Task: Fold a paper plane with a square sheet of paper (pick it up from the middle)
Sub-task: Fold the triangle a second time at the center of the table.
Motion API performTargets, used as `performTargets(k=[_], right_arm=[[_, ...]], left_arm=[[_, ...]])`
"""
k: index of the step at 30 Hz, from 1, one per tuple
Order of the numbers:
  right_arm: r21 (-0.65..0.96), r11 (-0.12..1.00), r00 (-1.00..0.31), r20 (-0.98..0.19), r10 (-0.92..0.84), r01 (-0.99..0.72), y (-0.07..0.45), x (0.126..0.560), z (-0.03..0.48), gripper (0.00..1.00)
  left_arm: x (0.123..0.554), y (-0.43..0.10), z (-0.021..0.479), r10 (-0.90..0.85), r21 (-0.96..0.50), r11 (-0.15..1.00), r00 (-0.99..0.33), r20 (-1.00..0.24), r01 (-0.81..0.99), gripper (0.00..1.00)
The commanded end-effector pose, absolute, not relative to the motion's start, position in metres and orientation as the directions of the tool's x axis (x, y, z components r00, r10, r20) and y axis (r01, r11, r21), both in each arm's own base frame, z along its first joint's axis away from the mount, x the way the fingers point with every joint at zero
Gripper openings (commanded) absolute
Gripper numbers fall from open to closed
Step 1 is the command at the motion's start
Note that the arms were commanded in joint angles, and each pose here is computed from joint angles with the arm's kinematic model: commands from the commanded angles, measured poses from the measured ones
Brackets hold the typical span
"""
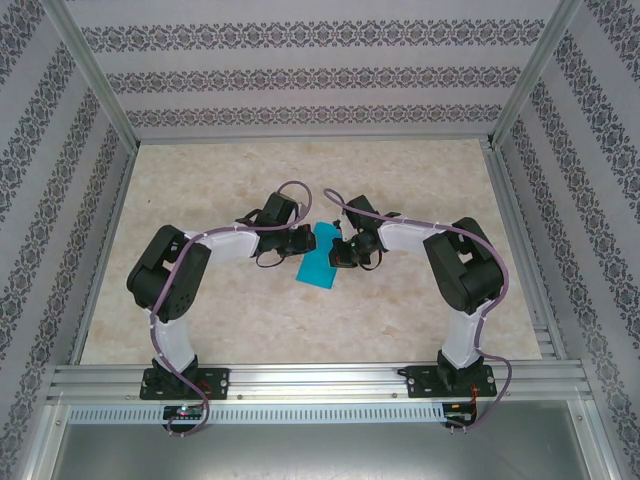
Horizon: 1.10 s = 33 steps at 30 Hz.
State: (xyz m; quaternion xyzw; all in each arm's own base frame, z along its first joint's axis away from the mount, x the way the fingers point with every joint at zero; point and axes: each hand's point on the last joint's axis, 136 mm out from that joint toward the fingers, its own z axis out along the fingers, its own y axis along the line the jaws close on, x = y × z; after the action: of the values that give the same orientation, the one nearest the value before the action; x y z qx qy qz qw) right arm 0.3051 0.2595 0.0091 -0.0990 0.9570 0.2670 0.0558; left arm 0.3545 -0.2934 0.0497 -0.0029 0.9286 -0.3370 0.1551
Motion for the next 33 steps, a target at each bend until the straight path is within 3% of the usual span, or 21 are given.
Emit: performTargets(k=[1,10,20,33], right_arm=[[0.317,0.937,-0.987,0.016,-0.160,-0.147,0.212,0.272,-0.049,0.04],[0.393,0.901,-0.983,-0.047,-0.180,-0.184,0.231,0.288,-0.027,0.04],[0.590,0.748,-0.952,-0.221,-0.212,-0.304,0.275,0.297,0.048,0.07],[0.608,0.746,-0.963,-0.194,-0.189,-0.270,0.300,0.287,0.039,0.07]], left_arm=[[0.349,-0.304,0.034,-0.087,-0.640,0.761,-0.963,-0.256,0.101,0.06],[0.338,-0.300,0.005,-0.073,-0.568,0.822,-0.981,-0.180,0.043,0.05],[0.327,-0.281,-0.016,-0.098,-0.482,0.876,-0.987,-0.128,-0.025,0.03],[0.324,-0.280,-0.023,-0.118,-0.473,0.879,-0.988,-0.100,-0.057,0.03]])
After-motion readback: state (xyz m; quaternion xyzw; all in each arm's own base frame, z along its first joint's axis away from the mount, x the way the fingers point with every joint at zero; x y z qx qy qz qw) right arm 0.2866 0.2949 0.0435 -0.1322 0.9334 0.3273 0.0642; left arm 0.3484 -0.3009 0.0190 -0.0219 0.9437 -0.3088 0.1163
